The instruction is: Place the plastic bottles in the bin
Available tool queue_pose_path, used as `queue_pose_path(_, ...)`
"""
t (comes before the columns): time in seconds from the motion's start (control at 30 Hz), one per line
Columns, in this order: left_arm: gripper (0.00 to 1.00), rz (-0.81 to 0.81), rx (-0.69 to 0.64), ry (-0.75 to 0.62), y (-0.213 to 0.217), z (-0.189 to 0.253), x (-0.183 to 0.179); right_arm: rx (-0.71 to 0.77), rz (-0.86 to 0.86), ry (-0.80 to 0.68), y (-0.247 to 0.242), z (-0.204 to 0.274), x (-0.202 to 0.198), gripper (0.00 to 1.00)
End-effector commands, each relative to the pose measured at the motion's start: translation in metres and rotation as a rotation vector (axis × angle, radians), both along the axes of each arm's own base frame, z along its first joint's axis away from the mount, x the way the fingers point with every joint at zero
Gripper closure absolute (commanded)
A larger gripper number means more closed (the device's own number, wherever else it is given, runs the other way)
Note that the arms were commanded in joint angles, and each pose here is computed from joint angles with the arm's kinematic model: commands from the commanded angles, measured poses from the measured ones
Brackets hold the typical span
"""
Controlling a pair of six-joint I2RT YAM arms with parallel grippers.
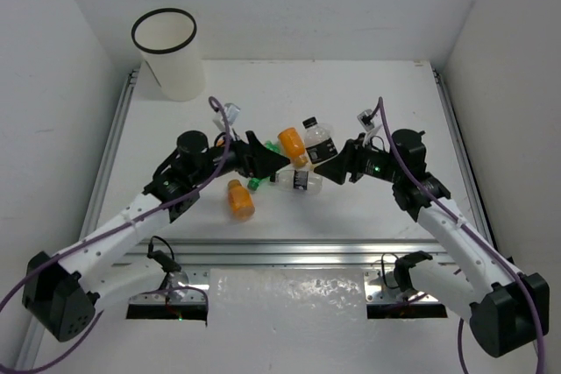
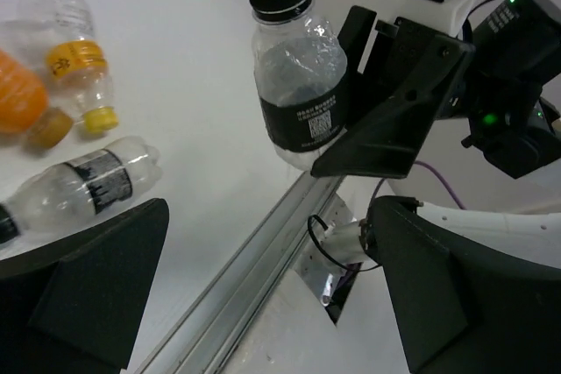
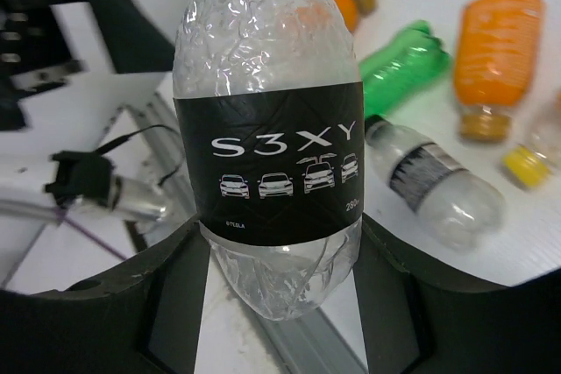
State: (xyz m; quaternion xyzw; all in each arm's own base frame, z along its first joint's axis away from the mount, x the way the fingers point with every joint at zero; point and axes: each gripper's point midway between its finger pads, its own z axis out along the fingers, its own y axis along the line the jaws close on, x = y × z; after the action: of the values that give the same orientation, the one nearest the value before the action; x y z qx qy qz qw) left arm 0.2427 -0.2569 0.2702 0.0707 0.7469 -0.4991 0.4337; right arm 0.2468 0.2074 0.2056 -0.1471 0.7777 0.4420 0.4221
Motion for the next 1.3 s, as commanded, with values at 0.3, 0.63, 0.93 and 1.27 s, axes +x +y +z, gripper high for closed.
queue_pose_path(0.3, 0.0, -0.109, -0.109, -0.195, -0.059, 0.069, 0.01, 0.121, 0.303, -0.185, 0.052, 0.084, -0.036, 0.75)
queue_pose_path(0.63, 1.0, 0.006, -0.048, -0.164, -0.057, 0.076, 0.039, 0.112, 0.265, -0.199, 0.061, 0.082, -0.031, 0.01)
queue_pose_path(0.93, 1.0, 1.018, 0.216, 0.011, 0.169, 0.095, 0.192, -0.331, -0.547, 0.047, -0.073, -0.017, 0.039, 0.01)
queue_pose_path(1.27, 1.0, 1.336, 0.254, -0.242, 0.339, 0.18, 0.346, -0.41, -0.583, 0.163, -0.097, -0.067, 0.063, 0.01)
